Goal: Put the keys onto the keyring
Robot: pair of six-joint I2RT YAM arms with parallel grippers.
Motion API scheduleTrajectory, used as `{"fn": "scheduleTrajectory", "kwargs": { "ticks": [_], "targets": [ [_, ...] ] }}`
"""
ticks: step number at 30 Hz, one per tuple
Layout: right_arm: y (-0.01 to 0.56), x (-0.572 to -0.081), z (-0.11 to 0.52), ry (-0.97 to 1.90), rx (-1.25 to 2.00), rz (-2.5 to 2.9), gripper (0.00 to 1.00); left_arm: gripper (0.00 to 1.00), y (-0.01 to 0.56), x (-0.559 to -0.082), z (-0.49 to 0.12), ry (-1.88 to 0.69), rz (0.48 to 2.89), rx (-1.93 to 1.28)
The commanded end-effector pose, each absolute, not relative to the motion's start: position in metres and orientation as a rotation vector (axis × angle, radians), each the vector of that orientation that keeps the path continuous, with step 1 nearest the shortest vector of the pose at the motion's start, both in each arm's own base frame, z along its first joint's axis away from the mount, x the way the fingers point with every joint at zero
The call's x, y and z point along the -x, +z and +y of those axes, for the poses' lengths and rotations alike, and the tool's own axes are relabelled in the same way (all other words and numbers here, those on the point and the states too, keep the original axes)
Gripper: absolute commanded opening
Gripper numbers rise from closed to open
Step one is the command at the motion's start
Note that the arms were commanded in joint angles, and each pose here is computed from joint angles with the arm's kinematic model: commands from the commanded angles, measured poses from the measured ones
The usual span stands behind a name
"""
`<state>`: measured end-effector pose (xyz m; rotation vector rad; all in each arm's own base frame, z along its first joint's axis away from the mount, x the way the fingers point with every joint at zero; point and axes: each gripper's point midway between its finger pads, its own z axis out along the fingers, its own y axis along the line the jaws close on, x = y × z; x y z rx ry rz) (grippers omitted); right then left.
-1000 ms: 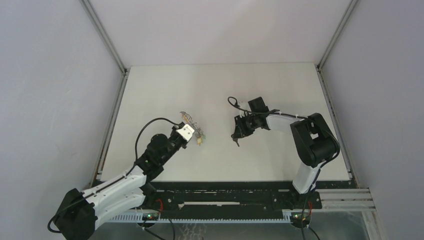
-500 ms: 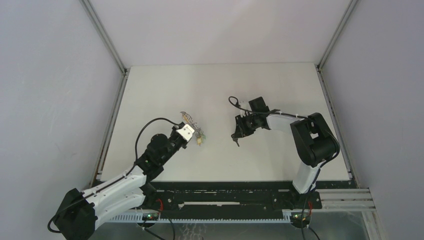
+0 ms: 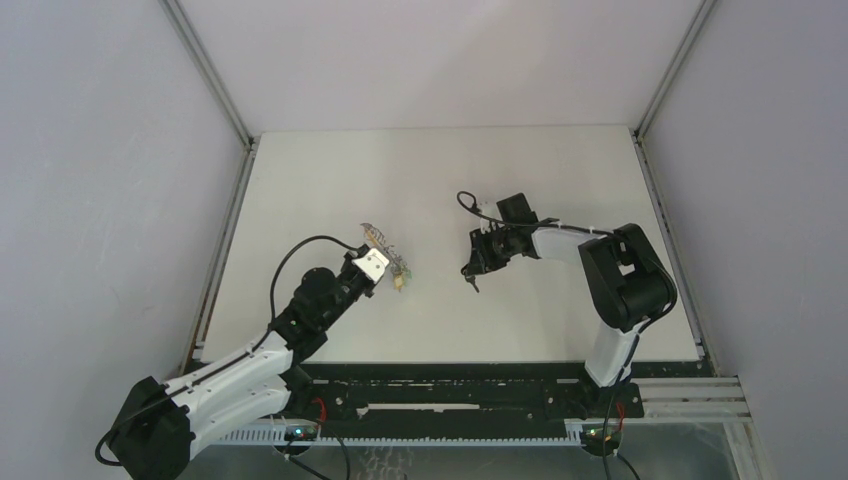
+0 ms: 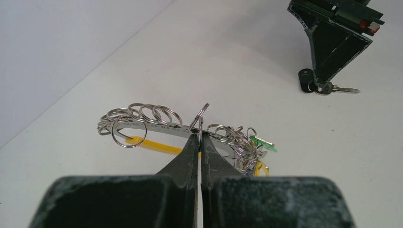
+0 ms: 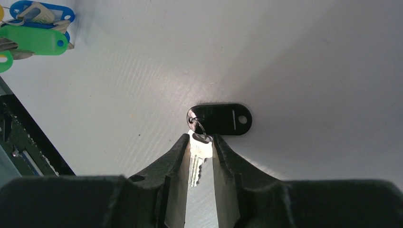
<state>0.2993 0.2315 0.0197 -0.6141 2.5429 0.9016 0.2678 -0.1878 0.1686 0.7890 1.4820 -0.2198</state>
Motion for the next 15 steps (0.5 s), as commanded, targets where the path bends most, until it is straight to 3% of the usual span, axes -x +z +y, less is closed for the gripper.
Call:
{"fn": "scheduleTrajectory", "kwargs": {
  "ticks": [1, 15],
  "targets": [
    [0.0290, -0.3185, 0.2401, 0.906, 0.612, 2.486, 0.24, 0.00, 0.1925, -0.2698, -0.1918, -0.251, 1.409, -0.745],
    [0.0225, -0.3117, 0.2473, 0.758, 0.704, 2.504, 0.20, 0.00, 0.1916, -0.2697, -0.1914, -0.249, 1.411, -0.746]
  ]
}}
